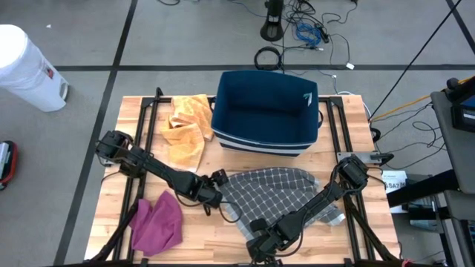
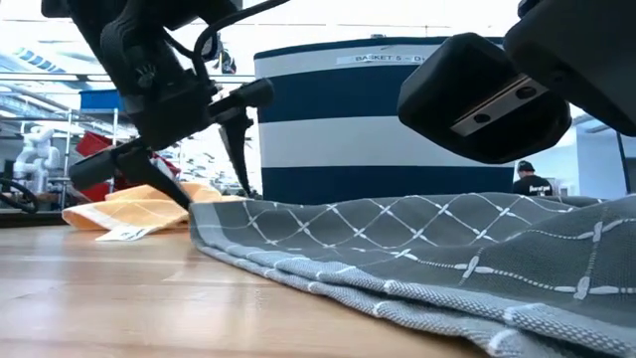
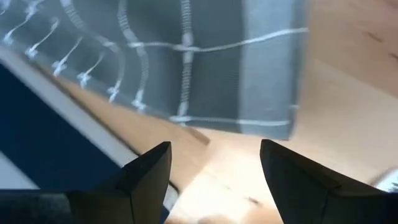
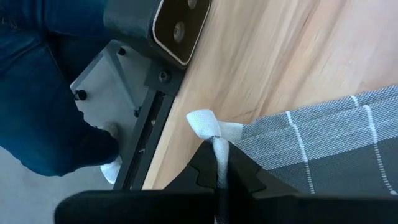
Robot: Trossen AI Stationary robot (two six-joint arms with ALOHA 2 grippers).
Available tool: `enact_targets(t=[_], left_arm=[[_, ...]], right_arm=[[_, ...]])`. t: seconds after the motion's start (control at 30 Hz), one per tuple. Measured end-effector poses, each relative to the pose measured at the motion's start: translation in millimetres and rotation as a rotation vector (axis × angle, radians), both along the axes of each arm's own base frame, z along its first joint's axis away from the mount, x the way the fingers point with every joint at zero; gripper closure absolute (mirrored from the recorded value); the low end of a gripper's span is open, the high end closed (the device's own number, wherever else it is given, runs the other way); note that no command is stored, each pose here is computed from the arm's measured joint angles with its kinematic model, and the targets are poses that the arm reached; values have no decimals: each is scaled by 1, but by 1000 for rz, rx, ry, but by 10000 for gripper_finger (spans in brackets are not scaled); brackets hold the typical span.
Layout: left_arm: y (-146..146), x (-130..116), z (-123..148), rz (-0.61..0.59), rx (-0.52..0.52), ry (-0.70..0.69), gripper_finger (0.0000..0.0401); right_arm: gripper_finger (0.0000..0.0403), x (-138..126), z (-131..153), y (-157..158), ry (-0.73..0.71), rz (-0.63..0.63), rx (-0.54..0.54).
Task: Fold towel
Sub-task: Fold the gray patterned towel
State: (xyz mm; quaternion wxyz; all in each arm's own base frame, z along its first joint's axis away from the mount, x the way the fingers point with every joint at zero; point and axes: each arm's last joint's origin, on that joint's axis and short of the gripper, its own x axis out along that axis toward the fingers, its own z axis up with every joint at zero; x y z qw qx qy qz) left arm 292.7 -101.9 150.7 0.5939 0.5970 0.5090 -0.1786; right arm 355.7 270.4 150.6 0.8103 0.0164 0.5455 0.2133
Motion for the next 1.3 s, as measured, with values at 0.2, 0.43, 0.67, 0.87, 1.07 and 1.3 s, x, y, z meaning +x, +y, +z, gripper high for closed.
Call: enact_targets(t=[0.2,0.43,0.67,0.87,1.07,1.3], left_arm=[[-4,-3,-2,-61,-63,57,171],[-20,-6,-1,-149,-46,44,200],[-20,-5,0,-141,-5,19,201],[-22,-6,1,-170,26,23,201],[-23,-6,0,-194,36,35,201],[-24,-4,1,-205,24,10,202]], right_arm=[[402,0,0,0,5,-21,5],[402,1,0,0,2,-27,8],[402,1,1,1,1,-36,21],[403,1,1,1,2,-37,22],[403,1,1,1,1,-36,22],[403,2,1,1,-5,-34,26]])
